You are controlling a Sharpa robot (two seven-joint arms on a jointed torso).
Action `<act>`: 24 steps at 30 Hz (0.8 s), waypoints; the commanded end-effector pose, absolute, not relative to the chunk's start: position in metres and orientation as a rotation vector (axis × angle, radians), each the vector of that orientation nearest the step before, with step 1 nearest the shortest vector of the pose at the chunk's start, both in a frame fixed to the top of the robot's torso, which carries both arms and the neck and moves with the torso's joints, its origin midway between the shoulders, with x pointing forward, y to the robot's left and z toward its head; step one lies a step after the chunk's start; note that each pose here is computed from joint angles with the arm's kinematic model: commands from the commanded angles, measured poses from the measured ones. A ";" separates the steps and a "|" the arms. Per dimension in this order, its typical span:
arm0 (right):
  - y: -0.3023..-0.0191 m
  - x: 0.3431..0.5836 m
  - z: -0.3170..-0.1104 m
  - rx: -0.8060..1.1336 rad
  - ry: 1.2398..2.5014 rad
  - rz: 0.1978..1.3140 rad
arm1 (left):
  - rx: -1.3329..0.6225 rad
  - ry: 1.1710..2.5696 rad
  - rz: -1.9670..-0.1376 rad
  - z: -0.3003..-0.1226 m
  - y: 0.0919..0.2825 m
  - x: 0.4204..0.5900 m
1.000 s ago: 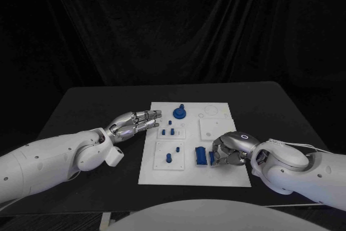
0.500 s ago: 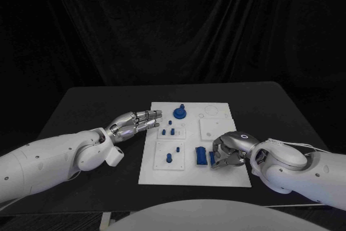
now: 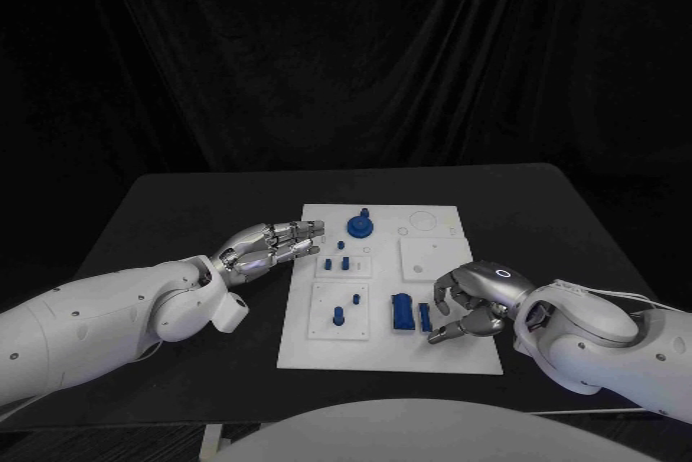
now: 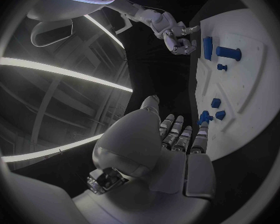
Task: Assemble the parts on the task board
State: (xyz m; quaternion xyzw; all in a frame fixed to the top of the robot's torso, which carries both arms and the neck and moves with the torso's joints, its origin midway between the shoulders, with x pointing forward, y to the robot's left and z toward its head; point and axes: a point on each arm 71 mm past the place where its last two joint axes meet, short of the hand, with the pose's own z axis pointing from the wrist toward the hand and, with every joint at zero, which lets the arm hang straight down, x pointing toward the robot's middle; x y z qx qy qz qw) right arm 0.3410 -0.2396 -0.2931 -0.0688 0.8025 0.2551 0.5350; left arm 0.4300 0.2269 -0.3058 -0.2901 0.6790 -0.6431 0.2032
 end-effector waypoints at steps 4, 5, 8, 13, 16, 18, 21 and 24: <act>-0.250 0.355 -0.257 0.000 1.697 0.750 | -0.798 1.816 -1.836 -0.301 0.226 0.430; -0.253 0.358 -0.251 0.034 1.668 0.768 | -0.794 1.800 -1.840 -0.300 0.226 0.430; -0.261 0.370 -0.234 0.143 1.582 0.822 | -0.780 1.749 -1.855 -0.296 0.227 0.429; -0.270 0.384 -0.212 0.313 1.445 0.905 | -0.755 1.657 -1.869 -0.289 0.229 0.426; -0.273 0.392 -0.202 0.428 1.382 0.969 | -0.734 1.596 -1.872 -0.281 0.231 0.424; -0.273 0.398 -0.198 0.500 1.352 1.016 | -0.714 1.559 -1.870 -0.273 0.231 0.425; -0.272 0.403 -0.196 0.570 1.327 1.083 | -0.687 1.521 -1.867 -0.262 0.231 0.427; -0.270 0.408 -0.195 0.618 1.314 1.166 | -0.661 1.491 -1.862 -0.252 0.230 0.431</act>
